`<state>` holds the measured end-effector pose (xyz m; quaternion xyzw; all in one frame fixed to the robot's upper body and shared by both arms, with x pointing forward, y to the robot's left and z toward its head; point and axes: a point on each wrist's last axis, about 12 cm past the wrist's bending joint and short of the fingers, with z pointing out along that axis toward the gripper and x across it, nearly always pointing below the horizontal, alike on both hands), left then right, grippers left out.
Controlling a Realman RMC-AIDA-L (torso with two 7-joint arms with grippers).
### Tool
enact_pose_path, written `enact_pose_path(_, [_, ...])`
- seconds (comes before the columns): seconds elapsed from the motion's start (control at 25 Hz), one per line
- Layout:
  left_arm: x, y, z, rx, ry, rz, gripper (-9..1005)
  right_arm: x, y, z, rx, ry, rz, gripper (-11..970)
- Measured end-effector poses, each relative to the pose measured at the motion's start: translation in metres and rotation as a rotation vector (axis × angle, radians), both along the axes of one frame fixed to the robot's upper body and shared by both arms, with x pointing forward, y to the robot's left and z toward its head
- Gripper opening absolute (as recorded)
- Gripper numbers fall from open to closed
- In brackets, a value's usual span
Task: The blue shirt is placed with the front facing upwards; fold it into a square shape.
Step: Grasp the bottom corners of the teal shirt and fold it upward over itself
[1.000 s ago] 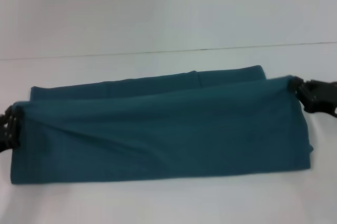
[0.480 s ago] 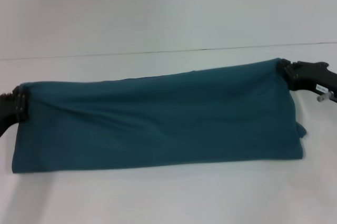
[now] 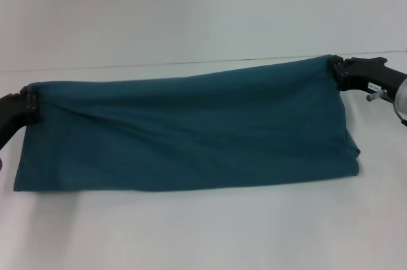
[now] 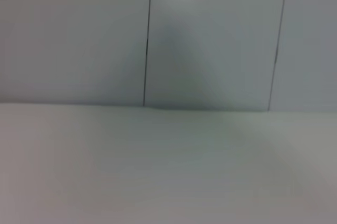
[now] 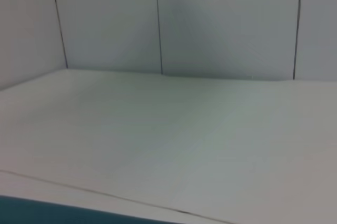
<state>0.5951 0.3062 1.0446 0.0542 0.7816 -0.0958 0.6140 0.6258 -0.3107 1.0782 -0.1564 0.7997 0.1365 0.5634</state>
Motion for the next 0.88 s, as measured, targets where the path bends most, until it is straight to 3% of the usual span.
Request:
enact_pose_path(0.36, [0.013, -0.007, -0.002, 0.026, 0.060, 0.041, 55, 0.014, 0.018, -0.003, -0.045, 0.037, -0.014, 25])
enact_pose_path(0.76, [0.018, -0.018, -0.002, 0.059, 0.074, 0.010, 66, 0.021, 0.025, -0.005, -0.080, 0.058, -0.036, 27])
enact_pose_path(0.88, [0.019, -0.019, -0.002, 0.059, 0.074, 0.009, 70, 0.022, 0.025, -0.005, -0.091, 0.061, -0.041, 76])
